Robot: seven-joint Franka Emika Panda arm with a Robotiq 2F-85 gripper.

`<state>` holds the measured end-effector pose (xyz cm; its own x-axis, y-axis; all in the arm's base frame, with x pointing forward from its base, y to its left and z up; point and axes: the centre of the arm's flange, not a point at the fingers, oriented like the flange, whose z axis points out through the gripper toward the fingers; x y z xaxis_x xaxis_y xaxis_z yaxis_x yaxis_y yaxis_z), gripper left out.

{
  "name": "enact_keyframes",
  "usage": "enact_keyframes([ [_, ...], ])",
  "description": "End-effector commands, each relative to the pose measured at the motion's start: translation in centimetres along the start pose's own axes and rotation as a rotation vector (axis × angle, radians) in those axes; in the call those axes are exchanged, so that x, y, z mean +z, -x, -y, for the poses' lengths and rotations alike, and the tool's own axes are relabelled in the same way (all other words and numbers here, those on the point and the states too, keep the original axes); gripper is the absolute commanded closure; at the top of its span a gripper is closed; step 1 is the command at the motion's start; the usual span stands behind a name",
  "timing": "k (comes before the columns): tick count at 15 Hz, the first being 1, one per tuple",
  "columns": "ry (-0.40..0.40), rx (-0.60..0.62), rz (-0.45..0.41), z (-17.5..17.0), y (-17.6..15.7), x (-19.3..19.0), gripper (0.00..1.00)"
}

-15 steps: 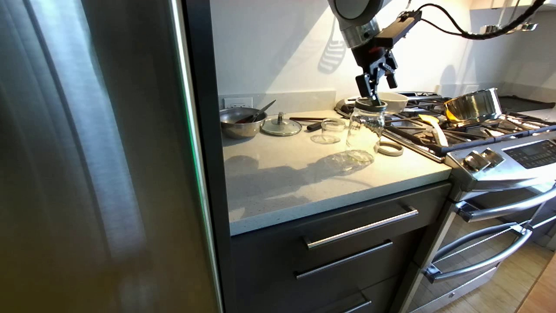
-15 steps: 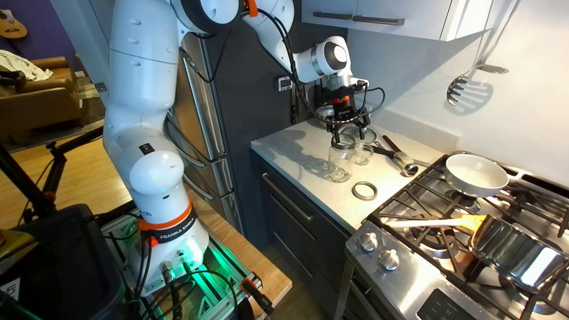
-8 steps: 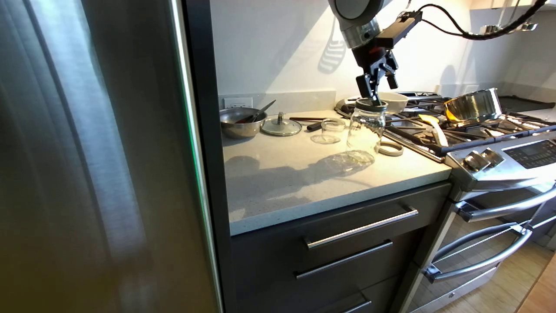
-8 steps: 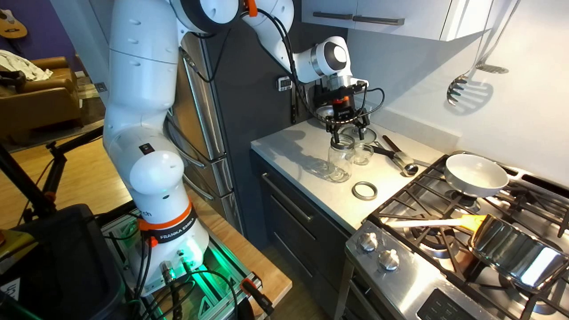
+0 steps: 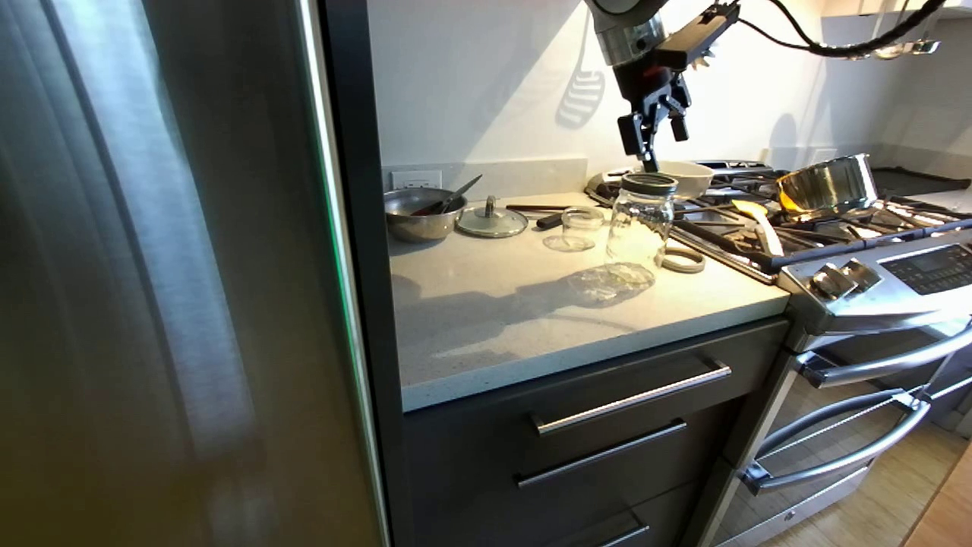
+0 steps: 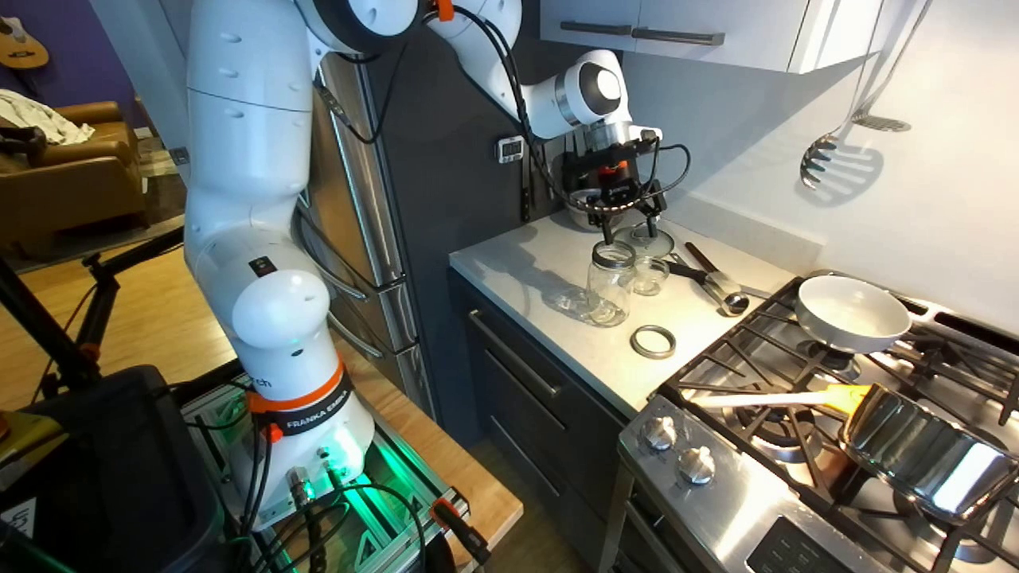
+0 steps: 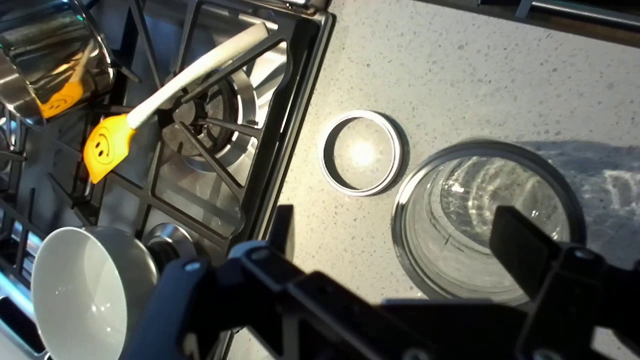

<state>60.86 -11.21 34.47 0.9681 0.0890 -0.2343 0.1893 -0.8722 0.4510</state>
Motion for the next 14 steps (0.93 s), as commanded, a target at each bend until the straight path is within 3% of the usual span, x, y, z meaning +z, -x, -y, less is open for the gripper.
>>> enact_keyframes([
  [1, -0.022, 0.009, -0.052, 0.1, 1.2, -0.5, 0.0],
  [5, -0.057, 0.013, -0.129, -0.2, 2.6, -2.1, 0.0],
  [14, -0.233, 0.132, -0.298, -1.4, 7.4, -7.4, 0.0],
])
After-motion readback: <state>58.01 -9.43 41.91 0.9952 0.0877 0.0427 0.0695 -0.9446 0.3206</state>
